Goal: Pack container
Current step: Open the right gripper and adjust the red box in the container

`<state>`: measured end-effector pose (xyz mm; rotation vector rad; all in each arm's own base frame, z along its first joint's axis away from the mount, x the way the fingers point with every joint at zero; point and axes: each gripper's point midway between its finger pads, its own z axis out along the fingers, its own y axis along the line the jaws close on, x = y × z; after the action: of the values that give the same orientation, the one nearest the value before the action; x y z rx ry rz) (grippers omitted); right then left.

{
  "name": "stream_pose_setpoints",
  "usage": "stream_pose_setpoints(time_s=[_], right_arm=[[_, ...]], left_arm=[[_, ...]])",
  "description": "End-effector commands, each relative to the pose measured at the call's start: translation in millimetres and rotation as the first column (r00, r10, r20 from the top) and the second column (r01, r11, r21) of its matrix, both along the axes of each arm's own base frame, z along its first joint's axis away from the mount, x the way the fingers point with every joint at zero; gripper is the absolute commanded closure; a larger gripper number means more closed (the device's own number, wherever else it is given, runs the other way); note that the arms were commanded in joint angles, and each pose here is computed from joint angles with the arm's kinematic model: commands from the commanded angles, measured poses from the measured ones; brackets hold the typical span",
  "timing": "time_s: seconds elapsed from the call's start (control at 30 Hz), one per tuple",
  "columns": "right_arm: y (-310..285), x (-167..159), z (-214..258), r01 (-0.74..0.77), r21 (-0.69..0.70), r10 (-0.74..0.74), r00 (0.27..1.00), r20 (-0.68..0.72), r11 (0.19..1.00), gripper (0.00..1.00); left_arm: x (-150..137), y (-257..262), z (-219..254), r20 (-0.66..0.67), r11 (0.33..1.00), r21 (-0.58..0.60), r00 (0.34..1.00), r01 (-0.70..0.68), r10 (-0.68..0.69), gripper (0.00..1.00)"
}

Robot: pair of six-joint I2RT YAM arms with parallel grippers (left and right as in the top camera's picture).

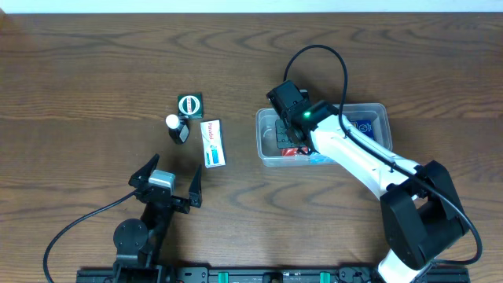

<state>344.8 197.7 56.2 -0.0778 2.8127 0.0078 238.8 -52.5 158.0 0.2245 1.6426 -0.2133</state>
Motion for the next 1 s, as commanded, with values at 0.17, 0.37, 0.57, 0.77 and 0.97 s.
stream_pose_setpoints(time_s=[0.17,0.37,0.57,0.77,0.97], right_arm=[[10.3,-0.4,3.4,-0.003,0.094,0.008,0.999,-0.045,0.996,0.99],[2.1,-0.3,1.9,0.025,0.120,-0.015,0.997,-0.082,0.992,0.99],[-6.7,2.7,1.4,0.048,0.118,-0.038,0.995,-0.089,0.992,0.99],[-0.9,0.7,1.6,0.040,0.148,-0.025,0.995,-0.102,0.988,0.99],[-1.1,1.4,-3.5,0.041,0.142,-0.027,0.994,-0.105,0.989,0.99]], left_arm=[[-1.1,-0.9,-14.7,-0.044,1.000,0.008,0.999,0.010,-0.010,0.02],[-1.1,-0.9,-14.8,-0.044,1.000,0.008,0.999,0.010,-0.010,0.02],[-1.1,-0.9,-14.8,-0.044,1.000,0.008,0.999,0.010,-0.010,0.02],[-1.1,-0.9,-14.8,-0.044,1.000,0.008,0.999,0.010,-0.010,0.02],[-1.1,-0.9,-14.8,-0.044,1.000,0.008,0.999,0.010,-0.010,0.02]])
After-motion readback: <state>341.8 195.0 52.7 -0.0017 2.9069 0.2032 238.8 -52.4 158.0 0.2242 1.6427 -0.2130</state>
